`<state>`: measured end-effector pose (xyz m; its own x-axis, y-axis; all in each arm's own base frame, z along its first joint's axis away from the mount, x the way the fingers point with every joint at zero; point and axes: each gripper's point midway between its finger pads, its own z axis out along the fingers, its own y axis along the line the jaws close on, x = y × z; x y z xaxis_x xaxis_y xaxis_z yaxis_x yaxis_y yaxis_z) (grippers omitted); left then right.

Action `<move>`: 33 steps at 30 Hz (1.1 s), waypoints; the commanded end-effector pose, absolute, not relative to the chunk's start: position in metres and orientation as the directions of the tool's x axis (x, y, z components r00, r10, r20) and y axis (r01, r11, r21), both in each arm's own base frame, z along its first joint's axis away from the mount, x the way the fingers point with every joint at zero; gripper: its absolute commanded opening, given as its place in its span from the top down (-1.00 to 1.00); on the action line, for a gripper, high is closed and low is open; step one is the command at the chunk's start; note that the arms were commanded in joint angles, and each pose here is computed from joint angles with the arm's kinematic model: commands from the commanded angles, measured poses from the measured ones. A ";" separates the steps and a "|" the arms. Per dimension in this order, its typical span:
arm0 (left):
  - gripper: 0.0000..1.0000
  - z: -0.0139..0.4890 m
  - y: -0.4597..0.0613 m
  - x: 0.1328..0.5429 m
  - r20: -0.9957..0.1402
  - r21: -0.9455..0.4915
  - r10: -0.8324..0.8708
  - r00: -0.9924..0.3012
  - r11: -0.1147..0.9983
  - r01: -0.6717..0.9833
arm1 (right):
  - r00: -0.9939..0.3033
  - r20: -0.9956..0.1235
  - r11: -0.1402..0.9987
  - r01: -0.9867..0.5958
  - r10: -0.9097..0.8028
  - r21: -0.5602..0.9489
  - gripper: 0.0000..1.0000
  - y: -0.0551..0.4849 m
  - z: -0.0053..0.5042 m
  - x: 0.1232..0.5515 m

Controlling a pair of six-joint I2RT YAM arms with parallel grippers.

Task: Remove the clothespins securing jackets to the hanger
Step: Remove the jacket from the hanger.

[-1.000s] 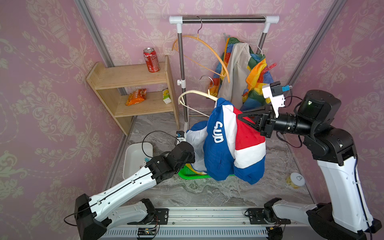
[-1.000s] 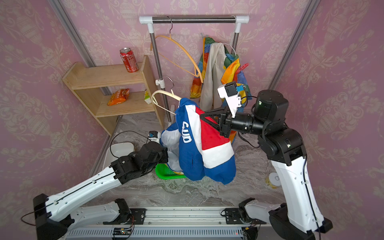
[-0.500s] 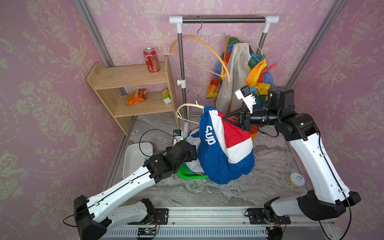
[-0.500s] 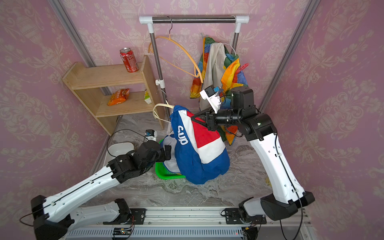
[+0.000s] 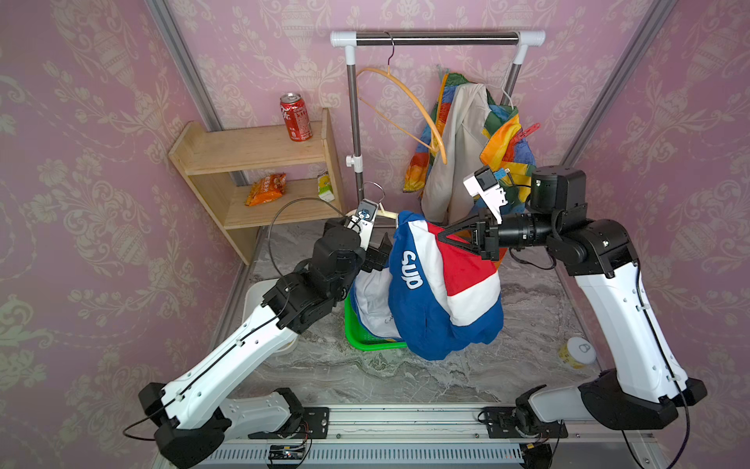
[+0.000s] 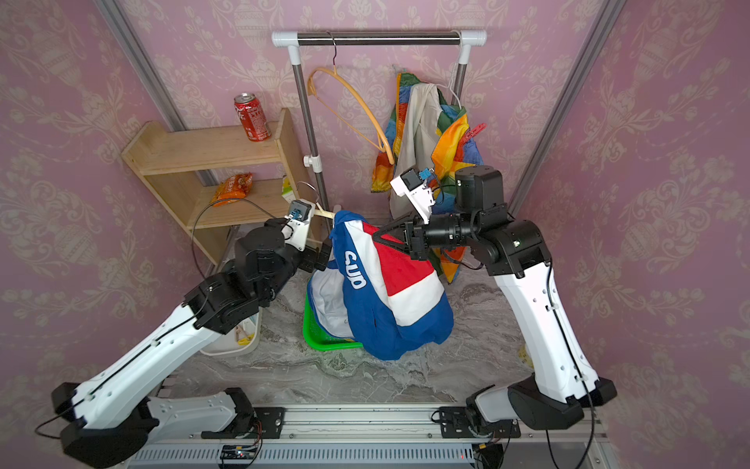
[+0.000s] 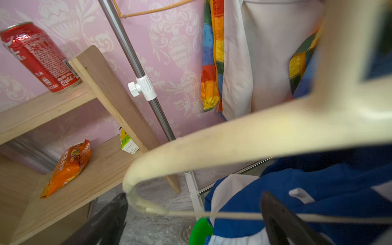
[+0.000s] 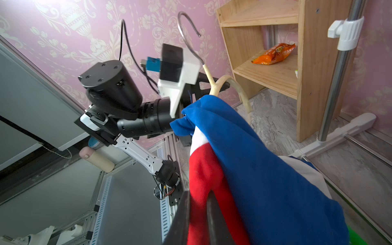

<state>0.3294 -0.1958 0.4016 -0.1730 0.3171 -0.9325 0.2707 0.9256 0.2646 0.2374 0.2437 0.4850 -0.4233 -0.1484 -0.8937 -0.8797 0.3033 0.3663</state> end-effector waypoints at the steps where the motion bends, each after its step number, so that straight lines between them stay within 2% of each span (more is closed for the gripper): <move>1: -0.95 0.418 -0.179 0.339 -0.925 0.343 0.371 -0.080 0.908 0.240 | -0.338 -0.933 0.211 -0.928 -0.121 0.308 1.00 0.246 0.514 0.216; 3: -0.82 0.421 -0.174 0.343 -0.942 0.308 0.330 -0.061 0.922 0.235 | -0.351 -0.928 0.212 -0.923 -0.125 0.321 1.00 0.246 0.513 0.217; 6: -0.50 0.423 -0.169 0.347 -0.943 0.313 0.329 -0.044 0.926 0.213 | -0.375 -0.917 0.198 -0.917 -0.136 0.346 1.00 0.249 0.510 0.218; 10: -0.47 0.425 -0.167 0.354 -0.948 0.305 0.317 -0.020 0.928 0.214 | -0.398 -0.905 0.182 -0.911 -0.149 0.370 1.00 0.252 0.507 0.219; 12: -0.35 0.429 -0.162 0.357 -0.950 0.307 0.313 -0.005 0.934 0.185 | -0.405 -0.901 0.189 -0.908 -0.157 0.375 1.00 0.252 0.505 0.221; 14: 0.05 0.435 -0.156 0.359 -0.953 0.300 0.301 0.015 0.942 0.152 | -0.410 -0.898 0.196 -0.905 -0.160 0.378 1.00 0.253 0.503 0.223; 16: 0.91 0.441 -0.145 0.358 -0.958 0.286 0.284 0.034 0.953 0.101 | -0.410 -0.898 0.207 -0.903 -0.159 0.376 1.00 0.253 0.503 0.225; 17: 1.00 0.444 -0.142 0.357 -0.959 0.283 0.280 0.043 0.955 0.087 | -0.410 -0.898 0.216 -0.902 -0.157 0.374 1.00 0.252 0.503 0.227; 19: 1.00 0.445 -0.139 0.355 -0.959 0.283 0.281 0.038 0.954 0.096 | -0.416 -0.897 0.252 -0.893 -0.152 0.372 0.99 0.252 0.501 0.235; 20: 1.00 0.446 -0.136 0.355 -0.958 0.286 0.284 0.030 0.954 0.092 | -0.422 -0.894 0.278 -0.886 -0.148 0.372 0.82 0.251 0.499 0.240; 23: 1.00 0.445 -0.119 0.356 -0.960 0.280 0.281 0.002 0.958 0.052 | -0.439 -0.883 0.314 -0.872 -0.164 0.376 0.57 0.252 0.489 0.252; 25: 1.00 0.445 -0.101 0.358 -0.970 0.244 0.244 -0.016 0.970 0.014 | -0.455 -0.873 0.333 -0.862 -0.179 0.381 0.53 0.253 0.480 0.258; 28: 1.00 0.448 -0.077 0.359 -0.977 0.212 0.211 -0.031 0.976 -0.042 | -0.491 -0.847 0.363 -0.841 -0.203 0.401 0.36 0.254 0.463 0.267; 30: 1.00 0.448 -0.067 0.361 -0.973 0.226 0.223 -0.056 0.972 -0.068 | -0.520 -0.827 0.385 -0.823 -0.215 0.417 0.31 0.254 0.449 0.273; 33: 1.00 0.448 -0.065 0.363 -0.962 0.270 0.265 -0.072 0.960 -0.068 | -0.548 -0.803 0.417 -0.803 -0.233 0.426 0.38 0.256 0.429 0.280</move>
